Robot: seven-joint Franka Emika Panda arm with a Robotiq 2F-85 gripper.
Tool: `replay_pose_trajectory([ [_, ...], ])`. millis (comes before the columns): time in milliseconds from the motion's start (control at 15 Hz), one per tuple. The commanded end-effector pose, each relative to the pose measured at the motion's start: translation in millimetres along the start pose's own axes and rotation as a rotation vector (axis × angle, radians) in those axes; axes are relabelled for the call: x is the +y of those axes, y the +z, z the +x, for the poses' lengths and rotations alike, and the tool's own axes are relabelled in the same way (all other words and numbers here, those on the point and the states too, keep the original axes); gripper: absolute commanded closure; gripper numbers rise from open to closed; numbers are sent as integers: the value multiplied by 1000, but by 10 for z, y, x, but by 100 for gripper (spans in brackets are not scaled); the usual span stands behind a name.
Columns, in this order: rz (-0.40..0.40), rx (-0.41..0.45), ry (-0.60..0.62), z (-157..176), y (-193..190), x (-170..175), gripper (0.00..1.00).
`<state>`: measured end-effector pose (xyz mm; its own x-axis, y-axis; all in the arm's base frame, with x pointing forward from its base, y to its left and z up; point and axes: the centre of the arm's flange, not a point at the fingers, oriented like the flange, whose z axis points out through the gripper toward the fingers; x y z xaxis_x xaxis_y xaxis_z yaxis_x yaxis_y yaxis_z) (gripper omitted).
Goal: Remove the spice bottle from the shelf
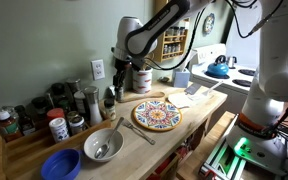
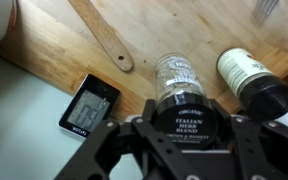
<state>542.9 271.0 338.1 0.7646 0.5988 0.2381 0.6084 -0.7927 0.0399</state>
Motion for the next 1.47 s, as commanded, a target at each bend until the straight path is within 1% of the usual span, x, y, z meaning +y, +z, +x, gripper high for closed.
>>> replay_pose_trajectory([
  [0, 15, -18, -25, 208, 94, -67, 71],
  [400, 44, -30, -22, 307, 252, -117, 71],
  [800, 68, -68, -20, 356, 413, -112, 71],
  [1400, 79, -119, -29, 378, 476, -100, 71],
])
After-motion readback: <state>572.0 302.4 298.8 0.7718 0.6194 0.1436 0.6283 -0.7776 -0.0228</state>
